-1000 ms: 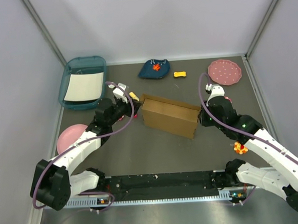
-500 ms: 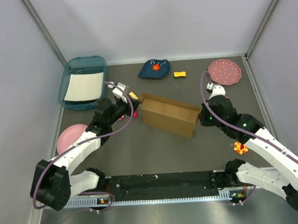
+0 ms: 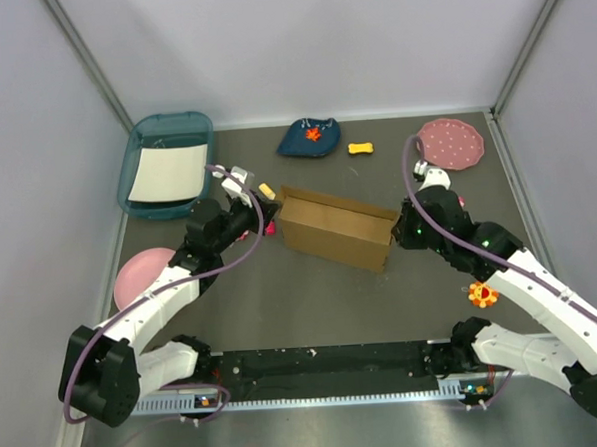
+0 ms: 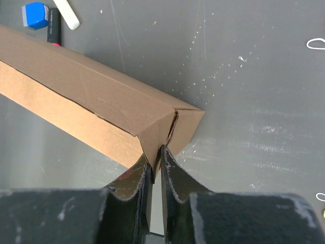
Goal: Fold the paper box
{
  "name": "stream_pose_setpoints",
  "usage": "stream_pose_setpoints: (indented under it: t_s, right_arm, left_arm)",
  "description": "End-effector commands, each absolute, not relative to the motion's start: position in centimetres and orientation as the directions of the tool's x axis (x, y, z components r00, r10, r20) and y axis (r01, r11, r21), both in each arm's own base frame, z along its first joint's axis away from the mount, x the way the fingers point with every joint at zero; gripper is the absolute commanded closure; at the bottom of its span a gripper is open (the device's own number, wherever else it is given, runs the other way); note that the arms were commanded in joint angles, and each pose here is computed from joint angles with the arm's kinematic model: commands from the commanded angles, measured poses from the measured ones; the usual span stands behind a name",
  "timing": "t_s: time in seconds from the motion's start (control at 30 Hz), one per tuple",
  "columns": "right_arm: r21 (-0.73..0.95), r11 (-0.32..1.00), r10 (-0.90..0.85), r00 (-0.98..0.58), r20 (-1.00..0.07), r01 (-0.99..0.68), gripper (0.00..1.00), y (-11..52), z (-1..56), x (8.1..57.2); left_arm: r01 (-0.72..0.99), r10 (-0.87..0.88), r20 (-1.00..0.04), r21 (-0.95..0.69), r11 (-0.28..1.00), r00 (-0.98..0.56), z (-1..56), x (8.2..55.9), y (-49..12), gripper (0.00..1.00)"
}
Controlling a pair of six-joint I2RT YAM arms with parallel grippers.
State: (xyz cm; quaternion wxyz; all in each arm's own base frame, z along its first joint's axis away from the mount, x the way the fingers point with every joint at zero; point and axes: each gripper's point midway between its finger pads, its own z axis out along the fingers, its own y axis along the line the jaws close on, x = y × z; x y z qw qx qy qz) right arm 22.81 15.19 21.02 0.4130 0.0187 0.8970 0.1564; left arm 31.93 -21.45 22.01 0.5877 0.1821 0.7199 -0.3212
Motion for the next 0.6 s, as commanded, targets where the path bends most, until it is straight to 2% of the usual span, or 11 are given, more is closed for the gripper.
stream_pose_setpoints:
  t_s: [0.0,0.2,0.37,0.57]
  right_arm:
    - [0.338,0.934,0.199,-0.622,-0.757,-0.112,0.91,16.4,23.1,23.7]
    - [0.307,0.948,0.19,-0.619,-0.762,-0.087,0.93,16.1,22.6,24.4]
    - [0.295,0.953,0.189,-0.627,-0.756,-0.069,1.0,16.0,21.8,24.5]
    - [0.316,0.947,0.207,-0.636,-0.743,-0.061,1.0,16.5,21.4,24.6]
  left_arm:
    - [0.648,-0.148,-0.952,-0.293,0.703,-0.269,22.4,31.2,-22.0,1.0]
    - [0.614,-0.17,-0.929,-0.346,0.71,-0.327,21.2,30.7,-21.9,1.0]
    - [0.59,-0.183,-0.92,-0.365,0.72,-0.346,20.9,30.0,-21.6,1.0]
    - [0.552,-0.172,-0.919,-0.354,0.755,-0.355,20.5,29.0,-21.4,1.0]
